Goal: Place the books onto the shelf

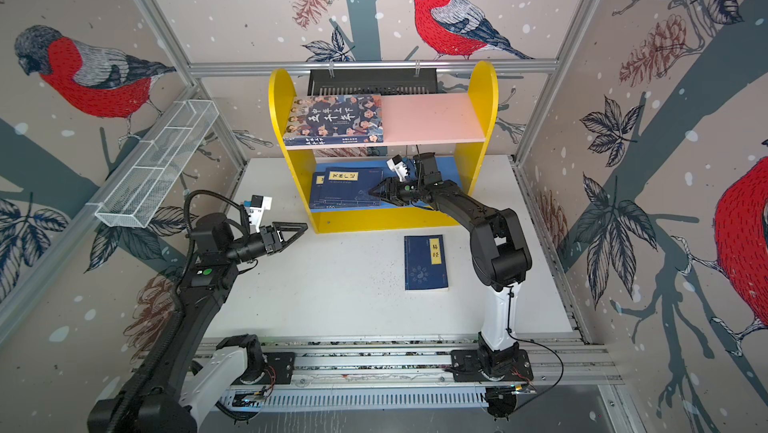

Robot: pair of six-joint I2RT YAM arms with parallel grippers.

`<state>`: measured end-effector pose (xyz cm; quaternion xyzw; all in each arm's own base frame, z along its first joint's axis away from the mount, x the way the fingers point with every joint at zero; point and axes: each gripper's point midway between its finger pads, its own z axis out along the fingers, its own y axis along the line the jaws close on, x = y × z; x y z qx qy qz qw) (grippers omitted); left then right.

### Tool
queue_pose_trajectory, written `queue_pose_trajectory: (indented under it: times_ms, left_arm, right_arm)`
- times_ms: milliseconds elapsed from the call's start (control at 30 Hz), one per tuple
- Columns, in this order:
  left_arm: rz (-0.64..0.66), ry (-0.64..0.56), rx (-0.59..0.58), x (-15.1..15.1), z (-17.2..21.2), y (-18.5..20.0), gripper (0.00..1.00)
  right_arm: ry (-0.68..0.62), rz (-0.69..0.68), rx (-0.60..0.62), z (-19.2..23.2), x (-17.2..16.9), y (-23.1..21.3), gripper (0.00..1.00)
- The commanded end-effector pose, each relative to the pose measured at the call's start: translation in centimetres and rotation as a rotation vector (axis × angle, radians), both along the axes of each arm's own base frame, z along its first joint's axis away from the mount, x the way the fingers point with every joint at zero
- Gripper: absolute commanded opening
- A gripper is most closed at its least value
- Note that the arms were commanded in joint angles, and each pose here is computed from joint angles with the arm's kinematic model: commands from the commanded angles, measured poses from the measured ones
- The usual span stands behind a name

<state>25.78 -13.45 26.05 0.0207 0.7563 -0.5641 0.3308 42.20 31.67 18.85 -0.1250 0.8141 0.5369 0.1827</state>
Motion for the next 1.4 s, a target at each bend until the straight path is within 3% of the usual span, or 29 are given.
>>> queue_pose_trajectory:
  times_ms: [0,167,633,1133,1367]
  left_arm:
    - [-0.018,-0.048,-0.003,-0.2,0.7,-0.1,0.81]
    - [-0.018,-0.047,-0.003,-0.3,0.6,-0.1,0.81]
    - [-0.018,-0.048,-0.007,-0.4,0.6,-0.1,0.81]
    - [0.001,-0.053,0.001,-0.2,0.5,0.0,0.81]
    - [0.053,-0.072,0.046,0.7,0.4,0.5,0.81]
  right_arm:
    - [-0.031,-0.118,-0.092,-0.9,1.7,-1.5,0.60]
    - [-0.053,-0.163,-0.082,0.0,2.8,-1.7,0.55]
    - [-0.053,-0.128,-0.087,-0.3,3.8,0.0,0.18]
    - [-0.035,-0.181,-0.067,0.2,4.2,0.7,0.06]
    - [-0.058,-0.157,-0.064,0.9,4.0,1.5,0.06]
